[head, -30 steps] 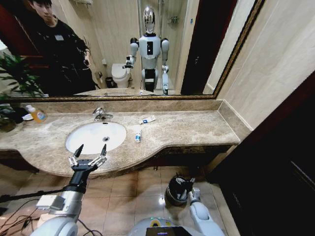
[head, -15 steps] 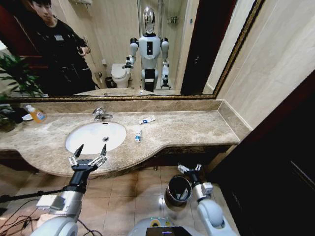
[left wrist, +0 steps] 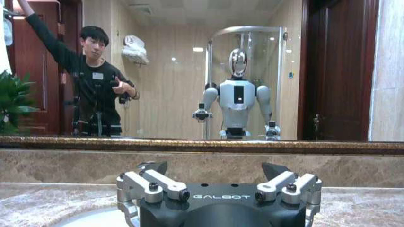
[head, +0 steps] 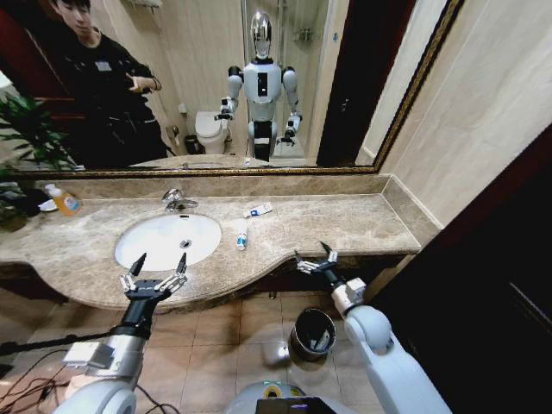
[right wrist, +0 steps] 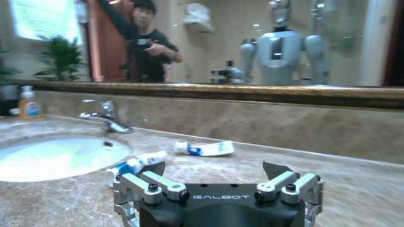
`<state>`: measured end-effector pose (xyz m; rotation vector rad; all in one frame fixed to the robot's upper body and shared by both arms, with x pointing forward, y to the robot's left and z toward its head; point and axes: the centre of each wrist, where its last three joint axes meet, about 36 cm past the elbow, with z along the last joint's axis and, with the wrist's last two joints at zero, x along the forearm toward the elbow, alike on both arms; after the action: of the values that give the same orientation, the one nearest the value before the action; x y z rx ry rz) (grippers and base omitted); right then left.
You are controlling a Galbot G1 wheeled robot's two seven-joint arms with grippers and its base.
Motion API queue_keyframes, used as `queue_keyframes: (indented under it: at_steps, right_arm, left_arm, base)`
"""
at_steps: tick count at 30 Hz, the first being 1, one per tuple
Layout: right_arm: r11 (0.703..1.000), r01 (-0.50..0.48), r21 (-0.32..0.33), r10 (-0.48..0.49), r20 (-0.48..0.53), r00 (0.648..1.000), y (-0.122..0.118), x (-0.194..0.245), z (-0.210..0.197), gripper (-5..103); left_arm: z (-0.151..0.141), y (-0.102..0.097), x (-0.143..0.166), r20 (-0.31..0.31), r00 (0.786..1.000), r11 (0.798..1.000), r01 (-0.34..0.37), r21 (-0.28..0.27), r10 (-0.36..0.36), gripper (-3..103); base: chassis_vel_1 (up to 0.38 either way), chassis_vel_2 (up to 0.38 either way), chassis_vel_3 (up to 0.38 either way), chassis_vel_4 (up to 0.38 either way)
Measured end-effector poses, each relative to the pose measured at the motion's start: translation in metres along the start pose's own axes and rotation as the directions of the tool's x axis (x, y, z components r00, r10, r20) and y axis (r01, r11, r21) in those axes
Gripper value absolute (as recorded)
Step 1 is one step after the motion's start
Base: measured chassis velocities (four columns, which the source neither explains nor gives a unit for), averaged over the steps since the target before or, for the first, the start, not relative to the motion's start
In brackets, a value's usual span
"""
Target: Pick up the trash from the sink and place it in the trash bin.
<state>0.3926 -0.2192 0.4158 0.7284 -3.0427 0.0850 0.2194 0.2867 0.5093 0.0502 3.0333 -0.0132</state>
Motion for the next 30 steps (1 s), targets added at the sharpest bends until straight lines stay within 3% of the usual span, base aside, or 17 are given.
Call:
queue_keyframes:
  at_steps: [7,16,19,21,22,24,28,30]
  right_arm:
    - [0.997,0.082,0.008,-0.082,-0.015,0.997,0.001,-0.044,-0.004,100]
    - [0.987,0.154,-0.037,-0.156,-0.036,0.987,0.04,-0.113,-0.005,100]
    - [0.992,0.103,-0.075,-0.107,-0.05,0.993,0.067,-0.142,-0.011,100]
    - [0.993,0.093,-0.078,-0.097,-0.051,0.994,0.071,-0.146,-0.012,100]
    - [0.996,0.034,-0.083,-0.039,-0.05,0.998,0.091,-0.162,-0.017,100]
    - [0.996,0.0,-0.087,-0.005,-0.056,0.998,0.102,-0.169,-0.019,100]
    - [0.982,-0.152,-0.109,0.141,-0.104,0.985,0.154,-0.192,-0.024,100]
    - [0.979,-0.168,-0.115,0.155,-0.115,0.981,0.161,-0.195,-0.025,100]
  left_arm:
    - [0.0,0.0,0.0,0.0,1.0,1.0,0.0,0.0,0.0,100]
    - [0.0,0.0,0.0,0.0,1.0,1.0,0.0,0.0,0.0,100]
    - [0.0,0.0,0.0,0.0,1.0,1.0,0.0,0.0,0.0,100]
    - [0.0,0.0,0.0,0.0,1.0,1.0,0.0,0.0,0.0,100]
    - [0.0,0.0,0.0,0.0,1.0,1.0,0.0,0.0,0.0,100]
    - [0.0,0.0,0.0,0.0,1.0,1.0,0.0,0.0,0.0,100]
    - [0.0,0.0,0.0,0.0,1.0,1.0,0.0,0.0,0.0,100]
    - [0.0,0.0,0.0,0.0,1.0,1.0,0.0,0.0,0.0,100]
  base:
    - [0.0,0.0,0.0,0.0]
    - [0.0,0.0,0.0,0.0]
    - [0.0,0.0,0.0,0.0]
    - [0.0,0.0,0.0,0.0]
    - [0.0,0.0,0.0,0.0]
    - [0.0,0.0,0.0,0.0]
    - [0.0,0.0,0.0,0.0]
    - [0.0,0.0,0.0,0.0]
